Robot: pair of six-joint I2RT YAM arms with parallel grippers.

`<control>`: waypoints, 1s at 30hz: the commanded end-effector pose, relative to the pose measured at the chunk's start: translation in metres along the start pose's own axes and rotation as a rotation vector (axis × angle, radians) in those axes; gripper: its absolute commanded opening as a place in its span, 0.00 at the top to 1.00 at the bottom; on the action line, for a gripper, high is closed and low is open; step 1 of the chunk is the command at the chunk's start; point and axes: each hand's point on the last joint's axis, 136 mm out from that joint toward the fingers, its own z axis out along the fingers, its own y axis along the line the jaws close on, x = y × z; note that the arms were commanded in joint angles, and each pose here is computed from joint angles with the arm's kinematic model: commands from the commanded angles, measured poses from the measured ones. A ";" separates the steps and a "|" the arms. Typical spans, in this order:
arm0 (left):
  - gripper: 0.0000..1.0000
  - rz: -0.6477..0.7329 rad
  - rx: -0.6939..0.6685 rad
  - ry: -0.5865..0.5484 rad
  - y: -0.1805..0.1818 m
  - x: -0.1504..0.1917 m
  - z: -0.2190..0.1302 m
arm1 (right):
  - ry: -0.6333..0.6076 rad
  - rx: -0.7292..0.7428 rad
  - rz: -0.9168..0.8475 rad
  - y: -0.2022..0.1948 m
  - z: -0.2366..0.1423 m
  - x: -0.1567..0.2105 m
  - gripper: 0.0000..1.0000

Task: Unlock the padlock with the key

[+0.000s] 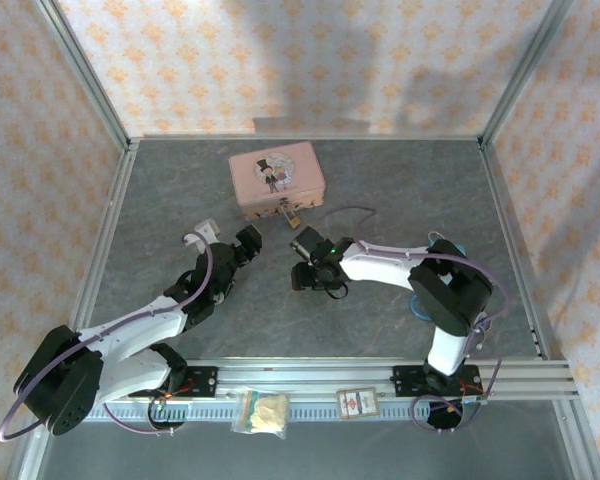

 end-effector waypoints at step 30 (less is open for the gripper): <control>0.01 -0.060 -0.010 -0.040 0.009 -0.008 -0.004 | -0.156 0.290 -0.232 -0.022 0.003 -0.049 0.52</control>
